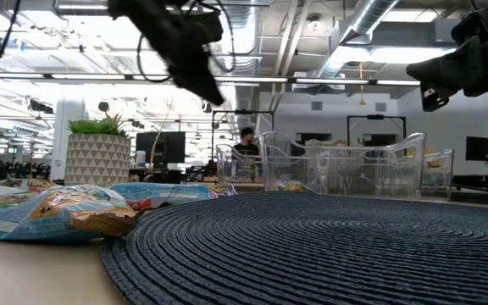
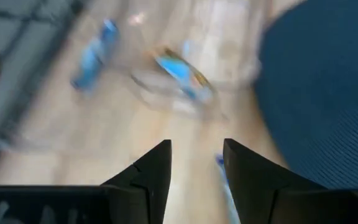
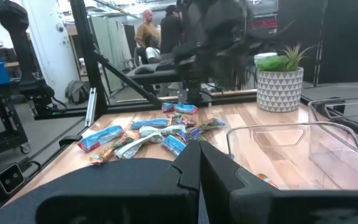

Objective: Pick and place Granola Bars by type
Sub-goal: Put the blue granola bar into the top left transparent bin

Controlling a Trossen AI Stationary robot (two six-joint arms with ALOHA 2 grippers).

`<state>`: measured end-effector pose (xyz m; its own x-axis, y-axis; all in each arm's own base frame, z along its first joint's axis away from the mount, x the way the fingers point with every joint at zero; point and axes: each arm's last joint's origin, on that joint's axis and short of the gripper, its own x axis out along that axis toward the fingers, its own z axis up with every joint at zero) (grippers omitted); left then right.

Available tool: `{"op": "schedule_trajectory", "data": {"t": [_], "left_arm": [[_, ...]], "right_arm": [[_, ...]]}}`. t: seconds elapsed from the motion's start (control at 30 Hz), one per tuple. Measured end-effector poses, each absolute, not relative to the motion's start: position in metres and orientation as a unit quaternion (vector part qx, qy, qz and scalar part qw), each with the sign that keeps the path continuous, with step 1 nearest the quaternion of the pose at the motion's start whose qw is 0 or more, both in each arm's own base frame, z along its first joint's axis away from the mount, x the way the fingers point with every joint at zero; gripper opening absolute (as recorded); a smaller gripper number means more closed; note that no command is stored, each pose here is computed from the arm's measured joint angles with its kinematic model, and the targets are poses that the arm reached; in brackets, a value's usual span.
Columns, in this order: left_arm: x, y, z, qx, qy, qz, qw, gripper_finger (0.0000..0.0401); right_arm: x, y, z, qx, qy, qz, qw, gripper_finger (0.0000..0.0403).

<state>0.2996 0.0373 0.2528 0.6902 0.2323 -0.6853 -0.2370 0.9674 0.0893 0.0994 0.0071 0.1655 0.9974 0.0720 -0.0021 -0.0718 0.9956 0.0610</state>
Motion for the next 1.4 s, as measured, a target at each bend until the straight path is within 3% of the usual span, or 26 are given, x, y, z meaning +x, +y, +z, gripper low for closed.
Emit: {"op": "schedule_trajectory", "data": {"t": [0.53,1.4], "left_arm": [[0.283,-0.011,0.2,-0.086,0.454,0.122,0.878,0.0139],[0.304,-0.019,0.133,-0.081,0.536,0.134,0.83,0.0139]], "right_arm": [[0.099,0.007,0.165,0.03,0.002,0.036,0.999,0.0],[0.099,0.007,0.166,0.031,0.002,0.036,0.999,0.0]]}}
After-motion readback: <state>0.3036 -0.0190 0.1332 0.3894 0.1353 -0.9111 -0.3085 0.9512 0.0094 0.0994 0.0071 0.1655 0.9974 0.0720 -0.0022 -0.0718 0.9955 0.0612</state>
